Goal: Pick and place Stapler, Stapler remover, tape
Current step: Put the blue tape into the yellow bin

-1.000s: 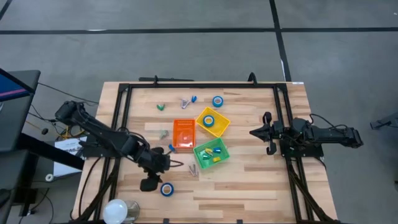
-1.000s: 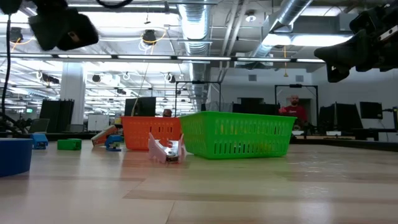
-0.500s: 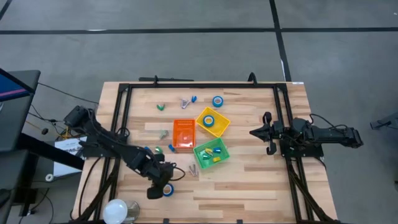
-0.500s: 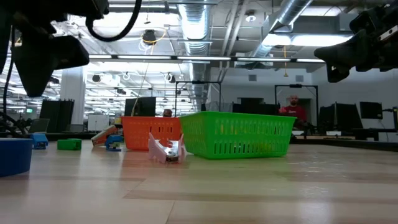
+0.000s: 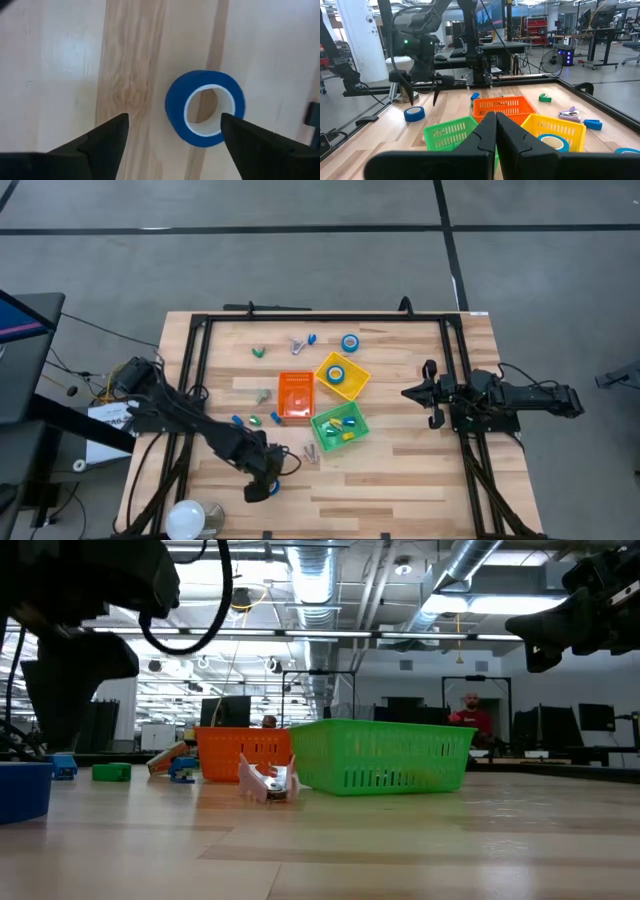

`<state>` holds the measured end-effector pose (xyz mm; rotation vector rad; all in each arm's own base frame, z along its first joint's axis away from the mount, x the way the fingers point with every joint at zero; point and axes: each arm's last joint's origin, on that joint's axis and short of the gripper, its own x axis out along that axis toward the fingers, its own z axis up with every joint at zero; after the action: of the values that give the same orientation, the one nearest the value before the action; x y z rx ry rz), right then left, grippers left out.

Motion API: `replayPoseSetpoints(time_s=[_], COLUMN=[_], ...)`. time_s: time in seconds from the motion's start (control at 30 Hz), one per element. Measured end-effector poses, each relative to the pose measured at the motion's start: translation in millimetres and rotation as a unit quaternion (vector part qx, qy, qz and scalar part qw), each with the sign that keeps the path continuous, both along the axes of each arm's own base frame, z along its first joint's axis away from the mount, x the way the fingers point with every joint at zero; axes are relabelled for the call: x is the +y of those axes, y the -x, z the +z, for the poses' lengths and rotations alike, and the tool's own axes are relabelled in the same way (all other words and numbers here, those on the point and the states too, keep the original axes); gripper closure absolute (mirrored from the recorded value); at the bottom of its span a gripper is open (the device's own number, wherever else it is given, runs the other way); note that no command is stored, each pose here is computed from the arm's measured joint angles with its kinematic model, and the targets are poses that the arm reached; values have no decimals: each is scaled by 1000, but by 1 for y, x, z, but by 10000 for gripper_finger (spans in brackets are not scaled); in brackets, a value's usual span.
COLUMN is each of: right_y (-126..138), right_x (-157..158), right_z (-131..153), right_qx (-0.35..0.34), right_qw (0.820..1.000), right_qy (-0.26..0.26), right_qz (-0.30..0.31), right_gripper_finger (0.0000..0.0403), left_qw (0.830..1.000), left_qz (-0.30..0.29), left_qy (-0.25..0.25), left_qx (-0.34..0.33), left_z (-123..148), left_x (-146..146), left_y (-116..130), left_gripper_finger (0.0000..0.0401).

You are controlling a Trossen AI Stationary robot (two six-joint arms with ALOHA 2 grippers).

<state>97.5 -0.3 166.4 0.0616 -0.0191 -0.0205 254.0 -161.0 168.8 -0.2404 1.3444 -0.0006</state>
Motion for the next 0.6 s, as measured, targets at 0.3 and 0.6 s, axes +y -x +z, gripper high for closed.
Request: replayPoseSetpoints(time_s=[0.3,0.6], right_y=[0,0], right_x=[0,0], right_z=[0,0], right_qx=[0,0], right_qw=[1000,1000], right_qy=[0,0], right_qz=[0,0], right_gripper_finger=[402,402], left_qw=[1000,999], left_qz=[0,1], left_qy=[-17,-30], left_qx=[26,36], left_z=[-23,-33], left_x=[-3,-4], left_y=[-6,-8], left_gripper_finger=[112,136])
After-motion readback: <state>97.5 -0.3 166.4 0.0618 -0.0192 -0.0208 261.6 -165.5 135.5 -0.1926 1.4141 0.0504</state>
